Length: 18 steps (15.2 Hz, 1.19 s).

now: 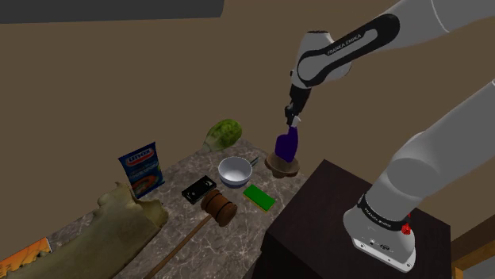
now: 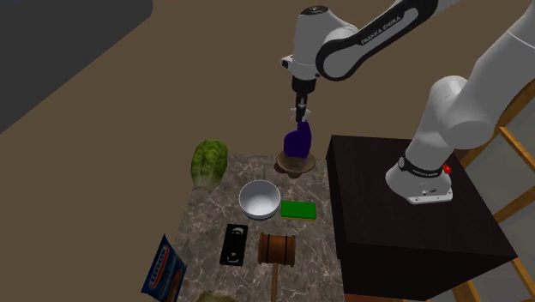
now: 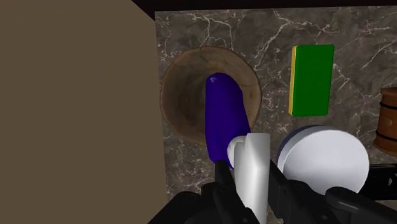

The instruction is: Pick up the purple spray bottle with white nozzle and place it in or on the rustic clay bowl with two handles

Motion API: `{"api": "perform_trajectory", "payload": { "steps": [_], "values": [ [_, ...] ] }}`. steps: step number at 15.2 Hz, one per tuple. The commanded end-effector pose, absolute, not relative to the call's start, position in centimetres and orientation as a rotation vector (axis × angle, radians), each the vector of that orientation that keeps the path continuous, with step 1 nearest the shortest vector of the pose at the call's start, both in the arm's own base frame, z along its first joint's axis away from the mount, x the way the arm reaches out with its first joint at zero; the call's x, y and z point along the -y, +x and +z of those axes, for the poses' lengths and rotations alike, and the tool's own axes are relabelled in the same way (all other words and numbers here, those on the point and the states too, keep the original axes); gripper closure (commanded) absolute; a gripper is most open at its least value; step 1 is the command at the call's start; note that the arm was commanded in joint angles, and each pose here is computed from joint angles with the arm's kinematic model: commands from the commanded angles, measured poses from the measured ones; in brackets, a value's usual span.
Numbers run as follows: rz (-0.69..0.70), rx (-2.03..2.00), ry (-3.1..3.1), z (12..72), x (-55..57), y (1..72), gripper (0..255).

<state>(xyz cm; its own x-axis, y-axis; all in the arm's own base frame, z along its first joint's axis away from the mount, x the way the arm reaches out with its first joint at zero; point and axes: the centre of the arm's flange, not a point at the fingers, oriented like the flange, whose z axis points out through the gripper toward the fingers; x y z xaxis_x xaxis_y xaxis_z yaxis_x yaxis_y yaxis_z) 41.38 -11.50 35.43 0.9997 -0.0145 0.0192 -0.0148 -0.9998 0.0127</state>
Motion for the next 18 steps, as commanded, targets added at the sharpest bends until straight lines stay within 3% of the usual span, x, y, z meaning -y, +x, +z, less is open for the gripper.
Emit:
{"api": "perform_trajectory", "payload": {
  "steps": [1, 11, 12, 18],
  "values": [
    [0.031, 0.023, 3.128, 34.3, 11.5, 41.3, 255],
    [0.031, 0.023, 3.128, 33.1, 11.5, 41.3, 255],
    [0.031, 0.023, 3.128, 33.1, 11.5, 41.3, 0],
    [0.031, 0.023, 3.128, 34.5, 11.5, 41.3, 0]
  ]
}}
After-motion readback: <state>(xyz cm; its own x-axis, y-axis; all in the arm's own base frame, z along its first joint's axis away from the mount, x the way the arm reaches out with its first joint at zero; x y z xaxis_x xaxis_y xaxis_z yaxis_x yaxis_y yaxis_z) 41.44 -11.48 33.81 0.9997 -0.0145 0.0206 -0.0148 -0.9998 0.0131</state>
